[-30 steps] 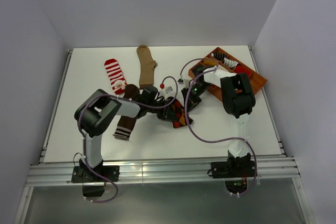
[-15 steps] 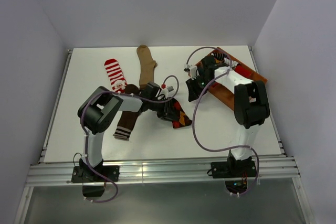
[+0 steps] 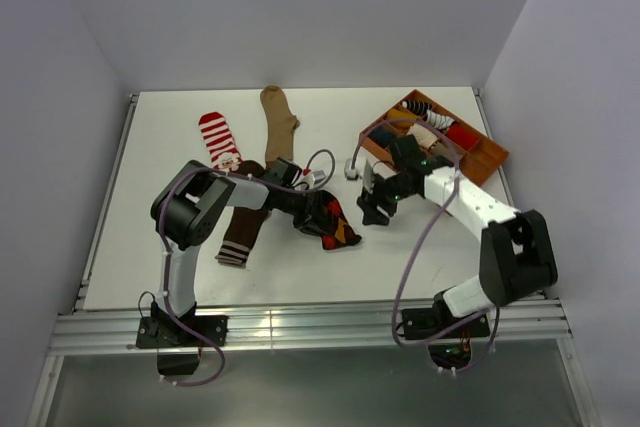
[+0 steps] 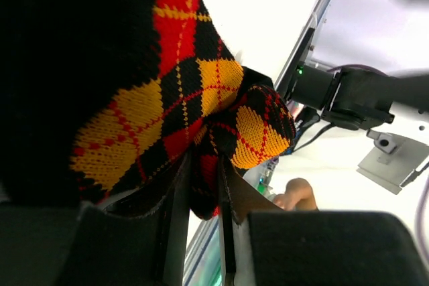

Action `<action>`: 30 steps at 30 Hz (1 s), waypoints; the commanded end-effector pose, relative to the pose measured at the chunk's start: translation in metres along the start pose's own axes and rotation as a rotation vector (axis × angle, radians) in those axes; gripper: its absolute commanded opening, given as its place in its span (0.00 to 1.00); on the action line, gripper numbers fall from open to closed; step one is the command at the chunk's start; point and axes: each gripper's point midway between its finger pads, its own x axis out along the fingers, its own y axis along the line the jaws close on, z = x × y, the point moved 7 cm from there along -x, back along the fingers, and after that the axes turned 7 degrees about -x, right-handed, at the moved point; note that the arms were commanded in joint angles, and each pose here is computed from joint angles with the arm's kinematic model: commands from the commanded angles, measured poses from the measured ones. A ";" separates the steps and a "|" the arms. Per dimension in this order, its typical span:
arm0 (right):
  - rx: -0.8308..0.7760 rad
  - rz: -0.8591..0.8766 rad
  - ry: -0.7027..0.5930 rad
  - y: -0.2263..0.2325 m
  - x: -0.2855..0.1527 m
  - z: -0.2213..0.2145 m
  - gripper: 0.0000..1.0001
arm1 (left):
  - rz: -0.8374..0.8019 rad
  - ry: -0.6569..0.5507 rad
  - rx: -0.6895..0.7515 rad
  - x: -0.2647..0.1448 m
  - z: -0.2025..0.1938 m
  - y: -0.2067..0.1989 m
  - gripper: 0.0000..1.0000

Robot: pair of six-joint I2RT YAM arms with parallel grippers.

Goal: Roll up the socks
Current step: Roll the sock at the center of the board.

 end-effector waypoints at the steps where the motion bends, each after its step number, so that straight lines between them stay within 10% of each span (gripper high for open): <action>1: -0.250 -0.075 -0.013 0.015 0.004 0.010 0.64 | 0.457 0.045 -0.234 0.004 -0.046 0.104 0.00; 12: -0.489 -0.107 0.000 0.054 0.028 0.013 0.81 | 0.459 0.055 -0.239 0.005 -0.047 0.109 0.00; 30: -0.711 -0.087 0.112 0.092 0.072 0.014 0.75 | 0.454 0.057 -0.225 0.005 -0.048 0.109 0.00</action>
